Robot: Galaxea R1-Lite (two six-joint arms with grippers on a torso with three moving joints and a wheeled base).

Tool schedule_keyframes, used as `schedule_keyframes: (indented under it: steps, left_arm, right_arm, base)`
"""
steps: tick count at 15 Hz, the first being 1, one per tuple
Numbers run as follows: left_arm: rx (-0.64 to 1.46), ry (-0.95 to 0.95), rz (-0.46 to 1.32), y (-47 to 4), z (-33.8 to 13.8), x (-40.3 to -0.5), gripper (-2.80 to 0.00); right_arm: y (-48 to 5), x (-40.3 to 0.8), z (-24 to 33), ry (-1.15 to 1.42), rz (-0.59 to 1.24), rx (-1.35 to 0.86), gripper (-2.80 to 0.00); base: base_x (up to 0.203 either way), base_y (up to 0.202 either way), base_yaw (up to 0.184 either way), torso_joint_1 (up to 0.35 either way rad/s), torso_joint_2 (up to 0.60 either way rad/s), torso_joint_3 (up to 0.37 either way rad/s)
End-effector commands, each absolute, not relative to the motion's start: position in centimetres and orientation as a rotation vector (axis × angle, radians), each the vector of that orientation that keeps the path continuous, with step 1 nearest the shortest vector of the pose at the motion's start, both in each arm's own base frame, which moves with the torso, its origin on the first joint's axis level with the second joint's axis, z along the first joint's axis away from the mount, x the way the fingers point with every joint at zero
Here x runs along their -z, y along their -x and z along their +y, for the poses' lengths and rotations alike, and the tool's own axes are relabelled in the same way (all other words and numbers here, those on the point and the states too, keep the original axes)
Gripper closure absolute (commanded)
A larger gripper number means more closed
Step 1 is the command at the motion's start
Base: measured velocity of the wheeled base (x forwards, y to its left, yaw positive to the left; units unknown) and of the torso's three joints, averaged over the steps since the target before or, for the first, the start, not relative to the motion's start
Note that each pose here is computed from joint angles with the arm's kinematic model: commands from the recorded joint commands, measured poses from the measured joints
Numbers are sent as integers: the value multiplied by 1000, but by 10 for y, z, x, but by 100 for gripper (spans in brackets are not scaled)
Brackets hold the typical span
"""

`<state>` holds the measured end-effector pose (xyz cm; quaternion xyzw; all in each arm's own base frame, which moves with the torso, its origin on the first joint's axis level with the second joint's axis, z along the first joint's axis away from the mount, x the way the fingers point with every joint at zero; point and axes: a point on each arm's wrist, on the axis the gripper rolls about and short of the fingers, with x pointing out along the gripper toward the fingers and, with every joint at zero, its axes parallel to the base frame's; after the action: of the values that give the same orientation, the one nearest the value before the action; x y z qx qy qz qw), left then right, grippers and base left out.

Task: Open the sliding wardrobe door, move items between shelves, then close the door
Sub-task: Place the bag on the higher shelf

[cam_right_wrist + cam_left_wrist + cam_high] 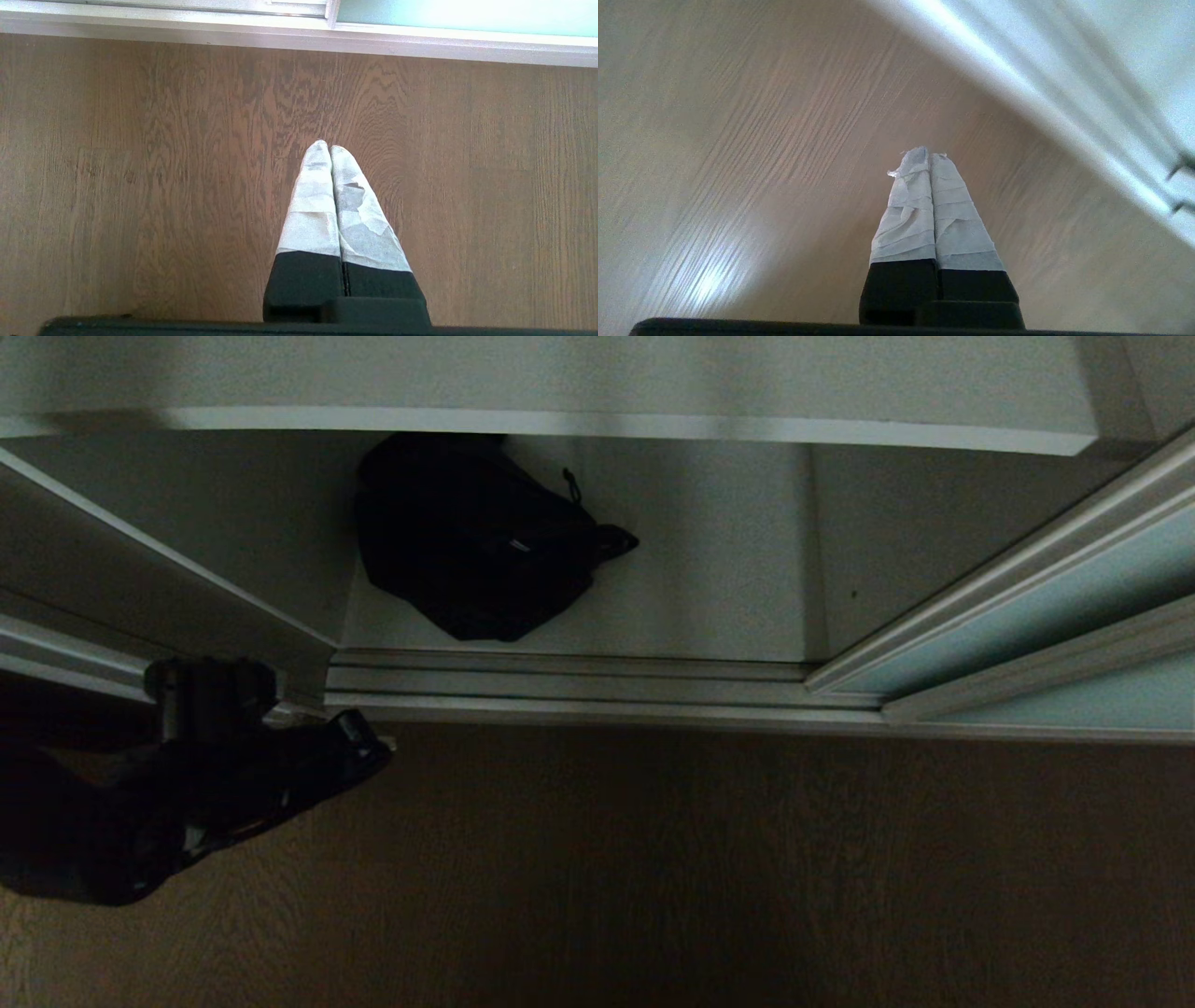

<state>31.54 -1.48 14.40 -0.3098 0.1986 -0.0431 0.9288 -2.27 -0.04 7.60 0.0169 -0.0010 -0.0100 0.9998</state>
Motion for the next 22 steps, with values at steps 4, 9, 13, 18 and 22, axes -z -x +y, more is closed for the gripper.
schedule_keyframes:
  steps: [4,9,13,18,22]
  left_arm:
    - [127,633,304,-388,-18,-147,-280]
    - [219,636,273,-405,-23,-147,-280]
    - [273,634,150,-429,-24,-160,-280]
    - [299,627,86,-481,-26,-143,-280]
    - [373,619,91,-508,-28,-119,-280]
  right_arm:
    - [23,-76,0,-35,-3,20,0]
    - [23,-76,0,-34,-3,20,0]
    - [23,-76,0,-34,-3,20,0]
    - [23,-76,0,-34,-3,20,0]
    - [23,-76,0,-34,-2,20,0]
  base:
    - [0,0,0,0,0,0]
    - [0,0,0,0,0,0]
    - [0,0,0,0,0,0]
    - [0,0,0,0,0,0]
    - [0,0,0,0,0,0]
